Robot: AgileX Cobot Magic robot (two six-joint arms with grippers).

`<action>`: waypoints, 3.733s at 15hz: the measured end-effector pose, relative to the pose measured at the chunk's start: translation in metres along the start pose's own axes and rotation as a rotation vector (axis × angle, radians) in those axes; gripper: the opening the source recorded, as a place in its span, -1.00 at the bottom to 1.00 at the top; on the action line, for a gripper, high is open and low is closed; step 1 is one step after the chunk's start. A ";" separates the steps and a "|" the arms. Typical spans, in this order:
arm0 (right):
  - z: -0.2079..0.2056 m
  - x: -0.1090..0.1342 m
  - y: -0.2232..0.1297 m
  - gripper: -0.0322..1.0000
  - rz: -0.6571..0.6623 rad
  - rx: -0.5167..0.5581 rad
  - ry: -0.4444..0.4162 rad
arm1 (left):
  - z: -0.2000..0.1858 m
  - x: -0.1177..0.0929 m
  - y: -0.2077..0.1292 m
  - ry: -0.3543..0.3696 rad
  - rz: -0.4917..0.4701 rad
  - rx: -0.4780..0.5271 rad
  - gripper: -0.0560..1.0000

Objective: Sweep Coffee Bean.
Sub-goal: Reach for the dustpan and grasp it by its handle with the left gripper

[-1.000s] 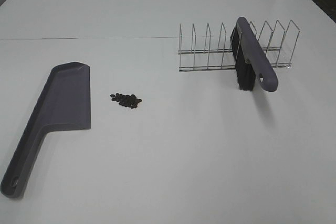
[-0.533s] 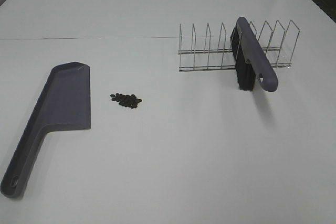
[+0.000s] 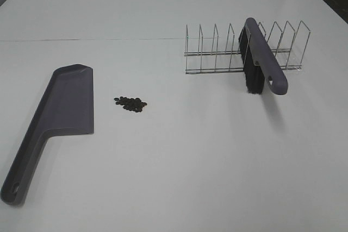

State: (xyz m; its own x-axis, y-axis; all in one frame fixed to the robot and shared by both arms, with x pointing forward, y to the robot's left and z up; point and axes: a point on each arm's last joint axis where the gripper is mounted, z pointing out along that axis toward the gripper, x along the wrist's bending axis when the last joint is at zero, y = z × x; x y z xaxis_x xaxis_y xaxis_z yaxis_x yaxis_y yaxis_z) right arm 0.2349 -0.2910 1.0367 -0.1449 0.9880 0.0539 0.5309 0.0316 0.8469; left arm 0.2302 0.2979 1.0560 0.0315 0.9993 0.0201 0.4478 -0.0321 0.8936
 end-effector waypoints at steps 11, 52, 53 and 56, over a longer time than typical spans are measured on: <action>0.000 0.000 0.000 0.55 0.000 0.000 0.000 | 0.000 0.000 0.000 0.000 0.000 0.000 0.90; 0.000 0.000 0.000 0.55 0.000 0.000 0.000 | 0.261 -0.013 0.081 -0.055 -0.157 0.734 0.90; 0.000 0.000 0.000 0.55 0.000 0.000 0.000 | 0.273 -0.022 0.074 -0.062 -0.178 0.759 0.90; 0.000 0.000 0.000 0.55 0.000 0.000 0.000 | 0.305 -0.038 0.042 -0.050 -0.265 0.902 0.90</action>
State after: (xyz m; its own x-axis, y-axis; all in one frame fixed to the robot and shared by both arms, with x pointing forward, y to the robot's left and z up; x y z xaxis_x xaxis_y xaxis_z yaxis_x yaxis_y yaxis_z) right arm 0.2349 -0.2910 1.0367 -0.1449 0.9880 0.0539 0.5309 0.0316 0.8469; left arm 0.5198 0.2532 0.9558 -0.1416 0.9748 -0.1724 0.9682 0.1727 0.1810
